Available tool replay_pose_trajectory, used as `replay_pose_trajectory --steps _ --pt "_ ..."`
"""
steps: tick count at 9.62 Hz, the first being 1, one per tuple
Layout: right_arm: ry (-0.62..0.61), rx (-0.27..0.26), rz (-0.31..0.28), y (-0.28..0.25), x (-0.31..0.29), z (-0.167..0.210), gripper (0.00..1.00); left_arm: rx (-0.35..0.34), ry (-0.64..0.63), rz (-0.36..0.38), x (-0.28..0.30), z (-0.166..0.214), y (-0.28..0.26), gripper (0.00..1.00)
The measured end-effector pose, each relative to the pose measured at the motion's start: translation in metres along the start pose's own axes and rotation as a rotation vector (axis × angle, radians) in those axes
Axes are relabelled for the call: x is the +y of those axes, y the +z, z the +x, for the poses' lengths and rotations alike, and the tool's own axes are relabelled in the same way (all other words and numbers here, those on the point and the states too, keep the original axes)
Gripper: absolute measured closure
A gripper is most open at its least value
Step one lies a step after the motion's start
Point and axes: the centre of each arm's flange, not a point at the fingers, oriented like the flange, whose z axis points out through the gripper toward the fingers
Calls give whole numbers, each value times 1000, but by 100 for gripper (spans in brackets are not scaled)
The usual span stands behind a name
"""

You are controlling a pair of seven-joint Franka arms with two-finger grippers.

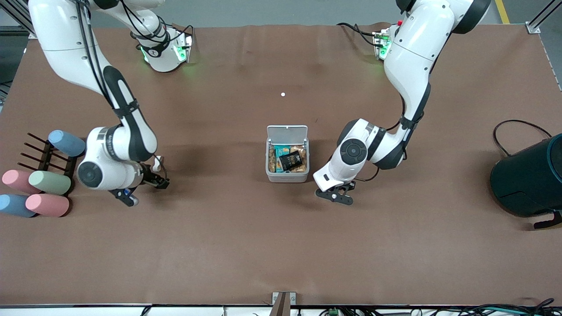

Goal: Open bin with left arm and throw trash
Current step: 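Grasp the eraser with the right gripper while the left gripper grasps the tape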

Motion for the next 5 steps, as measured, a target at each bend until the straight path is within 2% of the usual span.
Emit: replay_pose_trajectory --steps 1,3,5 --pt "-53 20 10 6 4 -6 0 2 -4 0 -2 1 -1 82" --pt "-155 11 6 -2 11 -14 0 2 -9 2 -5 5 -11 86" --pt "-183 3 3 0 11 -20 3 -29 -9 21 -4 11 -53 86"
